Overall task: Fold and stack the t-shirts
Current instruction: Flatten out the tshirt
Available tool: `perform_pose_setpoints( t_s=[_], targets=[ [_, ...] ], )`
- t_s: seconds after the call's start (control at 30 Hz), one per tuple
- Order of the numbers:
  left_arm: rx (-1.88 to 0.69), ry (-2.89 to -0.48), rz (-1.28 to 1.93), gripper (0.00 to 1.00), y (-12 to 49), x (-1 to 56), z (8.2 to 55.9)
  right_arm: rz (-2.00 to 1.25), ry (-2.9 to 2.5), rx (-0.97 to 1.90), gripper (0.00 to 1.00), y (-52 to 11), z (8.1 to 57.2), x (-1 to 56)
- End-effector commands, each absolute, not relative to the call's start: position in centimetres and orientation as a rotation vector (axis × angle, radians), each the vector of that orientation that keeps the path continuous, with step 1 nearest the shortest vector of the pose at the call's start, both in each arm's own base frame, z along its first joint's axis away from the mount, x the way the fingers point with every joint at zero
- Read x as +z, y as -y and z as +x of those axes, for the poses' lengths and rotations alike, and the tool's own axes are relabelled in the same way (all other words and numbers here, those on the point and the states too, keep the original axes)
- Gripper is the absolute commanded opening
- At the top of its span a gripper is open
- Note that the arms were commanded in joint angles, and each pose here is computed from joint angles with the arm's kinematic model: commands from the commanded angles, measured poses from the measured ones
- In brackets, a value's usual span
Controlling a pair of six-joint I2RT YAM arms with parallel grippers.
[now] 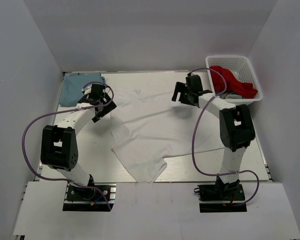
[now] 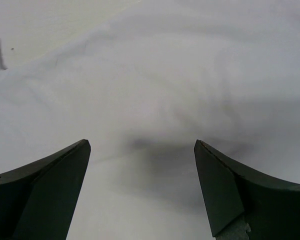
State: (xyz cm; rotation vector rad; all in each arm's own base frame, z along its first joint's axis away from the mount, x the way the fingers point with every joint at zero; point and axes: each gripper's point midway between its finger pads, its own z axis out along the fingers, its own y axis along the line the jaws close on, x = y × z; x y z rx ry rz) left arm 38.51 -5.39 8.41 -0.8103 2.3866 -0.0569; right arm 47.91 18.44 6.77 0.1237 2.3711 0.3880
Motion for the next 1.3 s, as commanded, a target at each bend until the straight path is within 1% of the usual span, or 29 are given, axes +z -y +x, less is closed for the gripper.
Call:
perform_pose_setpoints(
  t_s=[0.0,0.03,0.1,0.13,0.23,0.27,0.3,0.33,0.37,0.4,0.43,0.47,0.57,0.63,0.67,0.7,0.73,0.77,0.8,0.93,1.0,1.1,1.17,1.2,1.27],
  targets=[
    [-0.177,-2.314,-0.682,1.0,7.0,12.0,41.0,0.133,-2.258,0.329,0.9,-16.4,46.9,12.5],
    [-0.245,-2.329,-0.605,1.0,8.4,12.2,41.5,0.157,-2.287,0.297,0.9,-15.4,45.6,11.2],
    [-0.334,-2.347,-0.535,1.0,10.0,11.8,42.4,0.209,-2.293,0.273,0.9,-14.1,43.0,11.2],
    [-0.428,-2.368,-0.476,1.0,11.9,11.1,43.1,0.216,-2.315,0.273,0.9,-13.7,41.5,10.6],
    [-0.518,-2.391,-0.4,1.0,14.5,10.2,44.3,0.261,-2.414,0.278,0.9,-12.8,37.5,8.0],
    [-0.517,-2.381,-0.384,1.0,14.7,10.4,45.3,0.255,-2.465,0.291,0.9,-12.9,36.0,6.7],
    [-0.503,-2.422,-0.367,1.0,15.2,8.5,45.6,0.257,-2.465,0.3,0.9,-12.7,35.4,6.8],
    [-0.506,-2.431,-0.349,1.0,15.4,8.0,46.2,0.249,-2.497,0.291,0.9,-12.5,34.3,5.7],
    [-0.512,-2.402,-0.331,1.0,15.8,8.8,47.8,0.246,-2.53,0.279,0.9,-12.1,33.3,4.7],
    [-0.514,-2.41,-0.297,1.0,16.1,8.5,48.5,0.244,-2.538,0.274,0.9,-11.9,32.9,4.5],
    [-0.505,-2.462,-0.292,1.0,16.3,6.2,49.0,0.248,-2.566,0.257,0.9,-11.4,32.0,3.7],
    [-0.504,-2.462,-0.292,1.0,16.6,6.9,50.2,0.233,-2.59,0.259,0.9,-11.5,31.2,3.1],
    [-0.447,-2.529,-0.306,1.0,16.5,4.1,51.8,0.233,-2.638,0.27,0.9,-11.4,29.9,1.9],
    [-0.433,-2.551,-0.329,1.0,16.0,2.9,52.6,0.229,-2.67,0.291,0.9,-11.7,29.4,1.1],
    [-0.425,-2.528,-0.34,1.0,15.6,3.5,54.0,0.228,-2.673,0.32,0.9,-12.1,29.4,1.2],
    [-0.367,-2.57,-0.362,1.0,15.0,1.2,54.0,0.232,-2.671,0.33,0.9,-12.2,29.6,1.2],
    [-0.337,-2.576,-0.357,1.0,14.8,0.6,54.5,0.22,-2.699,0.362,0.9,-12.7,29.2,0.7],
    [-0.329,-2.537,-0.357,1.0,14.8,1.6,56.3,0.227,-2.7,0.371,0.9,-12.9,29.3,0.7],
    [-0.321,-2.541,-0.334,1.0,14.9,1.0,56.9,0.231,-2.697,0.374,0.9,-13.0,29.5,0.8],
    [-0.402,-2.513,-0.251,1.0,16.8,-1.7,60.8,0.196,-2.673,0.411,0.9,-13.6,30.3,1.5],
    [-0.472,-2.468,-0.207,1.0,17.8,-1.6,62.0,0.175,-2.657,0.406,0.9,-13.7,31.1,2.4],
    [-0.505,-2.352,-0.197,1.0,18.4,-0.6,64.3,0.147,-2.634,0.454,0.9,-14.4,31.5,3.4],
    [-0.534,-2.261,-0.189,1.0,18.8,2.5,65.9,0.127,-2.591,0.483,0.9,-14.8,32.0,4.7],
    [-0.562,-2.195,-0.168,1.0,19.3,5.5,67.1,0.105,-2.563,0.501,0.9,-15.0,32.4,5.3],
    [-0.603,-2.127,-0.138,1.0,19.8,9.6,67.5,0.091,-2.496,0.515,0.9,-15.1,33.0,7.5]
  ],
)
